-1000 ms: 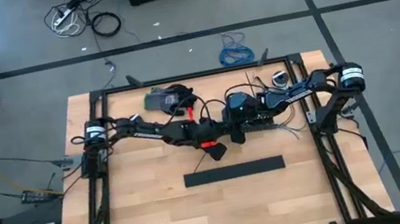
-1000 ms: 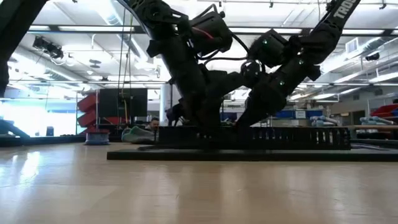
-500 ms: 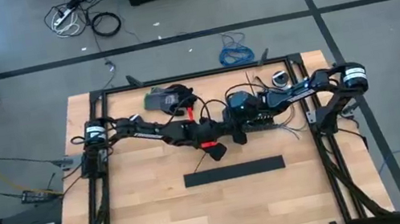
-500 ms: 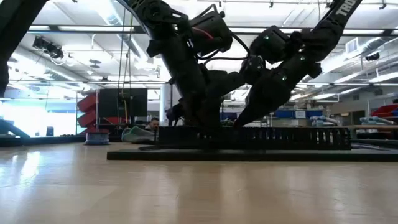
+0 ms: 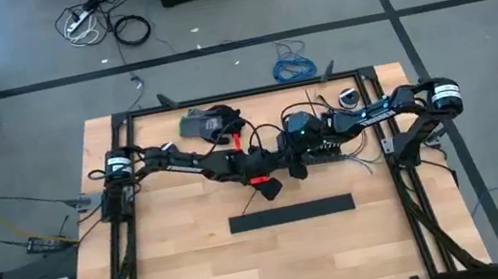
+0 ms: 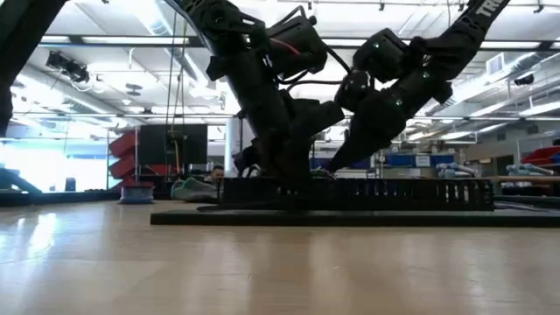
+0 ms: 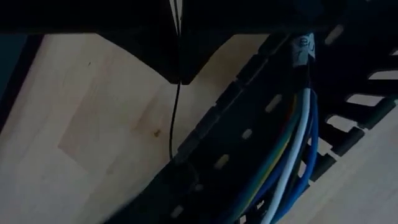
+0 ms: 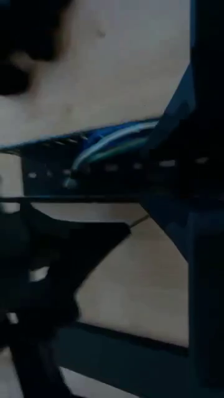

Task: Ziptie cables
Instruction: Put the ziptied wire cables into the black cable duct

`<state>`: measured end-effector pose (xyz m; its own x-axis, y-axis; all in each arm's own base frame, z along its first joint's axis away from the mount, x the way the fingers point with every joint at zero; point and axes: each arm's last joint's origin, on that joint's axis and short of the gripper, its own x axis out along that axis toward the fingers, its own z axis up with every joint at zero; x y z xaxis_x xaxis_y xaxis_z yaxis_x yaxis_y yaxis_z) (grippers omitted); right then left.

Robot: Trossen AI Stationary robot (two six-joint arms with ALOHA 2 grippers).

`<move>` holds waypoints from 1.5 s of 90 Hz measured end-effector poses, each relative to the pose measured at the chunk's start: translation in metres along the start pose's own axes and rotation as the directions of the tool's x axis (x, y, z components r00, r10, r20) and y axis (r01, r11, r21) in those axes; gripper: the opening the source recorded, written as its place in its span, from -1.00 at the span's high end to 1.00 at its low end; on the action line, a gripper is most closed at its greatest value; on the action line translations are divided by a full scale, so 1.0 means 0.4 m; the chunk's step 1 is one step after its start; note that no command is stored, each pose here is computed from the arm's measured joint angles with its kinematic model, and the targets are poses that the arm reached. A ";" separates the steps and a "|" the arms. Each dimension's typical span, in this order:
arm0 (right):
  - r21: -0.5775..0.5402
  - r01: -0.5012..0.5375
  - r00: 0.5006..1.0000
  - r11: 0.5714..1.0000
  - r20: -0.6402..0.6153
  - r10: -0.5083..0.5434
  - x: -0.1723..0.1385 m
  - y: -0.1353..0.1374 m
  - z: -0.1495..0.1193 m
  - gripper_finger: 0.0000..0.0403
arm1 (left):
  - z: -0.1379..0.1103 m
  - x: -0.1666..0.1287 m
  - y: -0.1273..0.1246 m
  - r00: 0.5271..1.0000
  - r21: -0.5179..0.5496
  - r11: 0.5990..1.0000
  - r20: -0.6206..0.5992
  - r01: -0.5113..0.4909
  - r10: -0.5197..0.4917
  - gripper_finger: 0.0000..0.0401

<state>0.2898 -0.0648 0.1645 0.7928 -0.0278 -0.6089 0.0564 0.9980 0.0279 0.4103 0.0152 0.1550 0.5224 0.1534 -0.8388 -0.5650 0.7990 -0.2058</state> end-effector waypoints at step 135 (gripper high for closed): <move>0.030 0.146 0.989 0.989 -0.007 -0.146 -0.083 -0.066 0.015 0.93 | -0.028 -0.112 -0.066 0.997 0.154 0.987 0.071 -0.050 0.040 0.83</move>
<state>0.2656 -0.0905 0.1890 0.7720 -0.1724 -0.6117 0.1893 0.9812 -0.0377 0.3947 -0.0191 0.1923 0.5438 0.2261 -0.8082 -0.4854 0.8703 -0.0831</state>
